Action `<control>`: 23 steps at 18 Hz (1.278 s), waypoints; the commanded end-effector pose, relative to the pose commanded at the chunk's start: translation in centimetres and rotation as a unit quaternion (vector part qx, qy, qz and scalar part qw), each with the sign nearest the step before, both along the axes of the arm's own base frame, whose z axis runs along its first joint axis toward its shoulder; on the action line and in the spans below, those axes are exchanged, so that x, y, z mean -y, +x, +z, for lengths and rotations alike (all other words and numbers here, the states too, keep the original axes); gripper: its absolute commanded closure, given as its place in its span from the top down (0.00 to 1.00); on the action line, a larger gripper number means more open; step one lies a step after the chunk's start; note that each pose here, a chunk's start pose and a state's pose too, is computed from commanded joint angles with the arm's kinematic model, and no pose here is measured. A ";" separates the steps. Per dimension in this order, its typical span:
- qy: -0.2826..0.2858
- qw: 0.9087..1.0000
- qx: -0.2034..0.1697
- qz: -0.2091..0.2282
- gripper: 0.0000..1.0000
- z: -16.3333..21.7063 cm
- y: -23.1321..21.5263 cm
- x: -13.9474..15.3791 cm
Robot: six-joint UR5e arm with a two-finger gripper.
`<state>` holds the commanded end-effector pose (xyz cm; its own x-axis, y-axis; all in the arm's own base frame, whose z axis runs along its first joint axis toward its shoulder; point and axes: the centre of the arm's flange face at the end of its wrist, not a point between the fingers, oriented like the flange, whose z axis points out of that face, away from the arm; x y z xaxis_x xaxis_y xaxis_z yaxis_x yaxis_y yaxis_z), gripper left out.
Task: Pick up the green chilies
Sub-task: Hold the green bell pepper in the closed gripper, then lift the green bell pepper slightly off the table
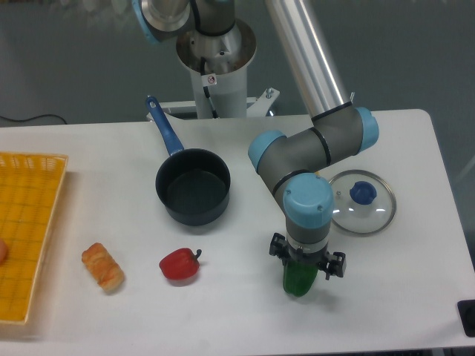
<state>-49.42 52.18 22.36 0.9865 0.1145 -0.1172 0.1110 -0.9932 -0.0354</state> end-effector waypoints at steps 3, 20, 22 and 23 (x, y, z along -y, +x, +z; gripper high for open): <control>-0.001 1.000 0.002 0.000 1.00 -0.4 0.0 0.0; -0.009 1.000 0.010 0.001 0.76 -1.6 0.1 0.0; -0.009 1.000 0.009 0.001 0.62 -1.5 0.2 -0.1; -0.010 1.000 0.010 -0.001 0.59 -1.7 0.3 0.0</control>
